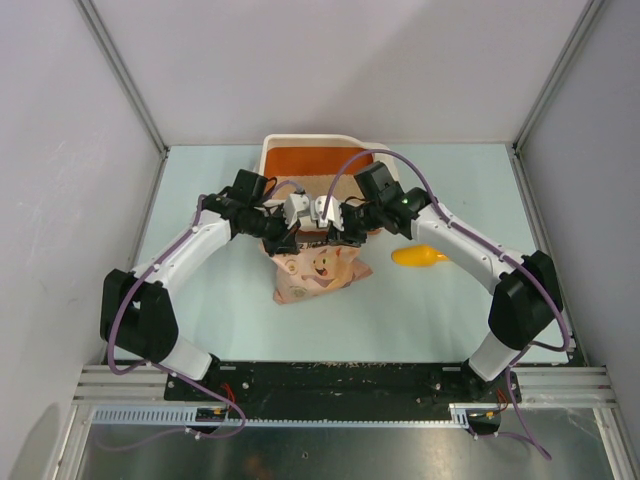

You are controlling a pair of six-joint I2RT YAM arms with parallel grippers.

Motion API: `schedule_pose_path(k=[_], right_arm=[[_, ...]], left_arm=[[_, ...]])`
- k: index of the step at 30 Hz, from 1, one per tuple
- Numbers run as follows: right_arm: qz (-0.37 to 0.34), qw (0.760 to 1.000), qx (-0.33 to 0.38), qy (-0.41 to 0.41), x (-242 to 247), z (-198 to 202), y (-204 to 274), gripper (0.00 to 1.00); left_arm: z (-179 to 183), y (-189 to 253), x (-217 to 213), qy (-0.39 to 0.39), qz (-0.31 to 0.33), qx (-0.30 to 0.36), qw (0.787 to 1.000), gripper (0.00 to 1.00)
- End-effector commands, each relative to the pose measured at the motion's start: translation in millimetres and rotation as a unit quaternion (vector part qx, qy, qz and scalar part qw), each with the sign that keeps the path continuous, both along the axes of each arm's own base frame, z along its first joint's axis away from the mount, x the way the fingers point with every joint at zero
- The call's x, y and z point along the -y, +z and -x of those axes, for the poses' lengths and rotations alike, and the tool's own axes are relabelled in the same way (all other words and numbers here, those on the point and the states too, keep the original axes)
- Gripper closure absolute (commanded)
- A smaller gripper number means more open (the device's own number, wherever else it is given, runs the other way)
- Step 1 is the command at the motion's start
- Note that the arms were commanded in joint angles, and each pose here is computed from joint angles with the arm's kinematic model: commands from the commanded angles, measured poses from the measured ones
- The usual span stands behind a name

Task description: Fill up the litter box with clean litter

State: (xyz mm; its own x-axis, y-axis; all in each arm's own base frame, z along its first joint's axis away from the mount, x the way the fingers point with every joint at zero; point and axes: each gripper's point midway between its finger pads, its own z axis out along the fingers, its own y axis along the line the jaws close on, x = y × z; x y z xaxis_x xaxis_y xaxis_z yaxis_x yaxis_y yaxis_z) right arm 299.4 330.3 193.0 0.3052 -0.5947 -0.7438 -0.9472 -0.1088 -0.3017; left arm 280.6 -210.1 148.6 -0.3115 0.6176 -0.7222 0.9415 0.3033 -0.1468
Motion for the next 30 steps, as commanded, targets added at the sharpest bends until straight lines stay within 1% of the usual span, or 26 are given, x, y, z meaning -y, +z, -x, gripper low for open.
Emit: schedule_pose_path(k=[1,3,4,6,10,12,13,16,18,22,25,27,30], right_arm=[[-0.003,1.0,0.024,0.007,-3.6,-4.2,3.4,0.59],[0.0,1.0,0.025,0.006,-3.1,-4.9,1.9,0.59],[0.0,1.0,0.025,0.006,-3.1,-4.9,1.9,0.62],[0.005,1.0,0.026,0.008,-2.8,-5.0,-0.8,0.62],[0.003,1.0,0.025,0.007,-3.3,-5.1,-0.4,0.76],[-0.004,1.0,0.028,0.008,-4.7,-5.0,3.5,0.81],[-0.007,0.999,0.031,0.009,-4.9,-4.9,6.4,0.88],[-0.016,0.999,0.037,0.016,-5.0,-2.0,14.3,0.98],[-0.021,0.999,0.04,0.021,-4.7,1.1,20.0,1.0],[-0.047,0.997,0.059,0.027,0.4,12.0,50.5,1.0],[-0.05,0.996,0.064,0.026,9.7,18.8,62.4,1.0],[-0.053,0.997,0.061,0.021,20.5,24.3,71.1,1.0],[-0.038,0.998,0.041,0.008,39.5,29.3,68.6,1.0]], left_arm=[[1.9,24.9,13.3,-0.014,0.046,0.006,0.999,1.0],[1.1,24.4,13.1,-0.013,0.046,0.006,0.999,1.0],[1.1,24.5,13.6,-0.014,0.046,0.006,0.999,1.0],[0.7,23.8,12.7,-0.012,0.046,0.004,0.999,1.0],[0.1,24.0,13.0,-0.012,0.046,0.004,0.999,1.0],[-0.2,24.0,12.8,-0.011,0.046,0.003,0.999,1.0],[-0.5,22.9,12.7,-0.01,0.045,0.001,0.999,1.0],[-1.7,24.1,13.2,-0.01,0.046,0.003,0.999,1.0],[-3.8,24.0,13.0,-0.008,0.045,0.003,0.999,1.0],[-4.5,24.4,14.0,-0.009,0.047,0.001,0.999,1.0],[-4.7,23.3,13.5,-0.009,0.046,0.0,0.999,1.0],[-5.5,22.2,13.3,-0.008,0.044,0.001,0.999,1.0],[-6.3,22.5,13.5,-0.007,0.044,0.0,0.999,1.0]])
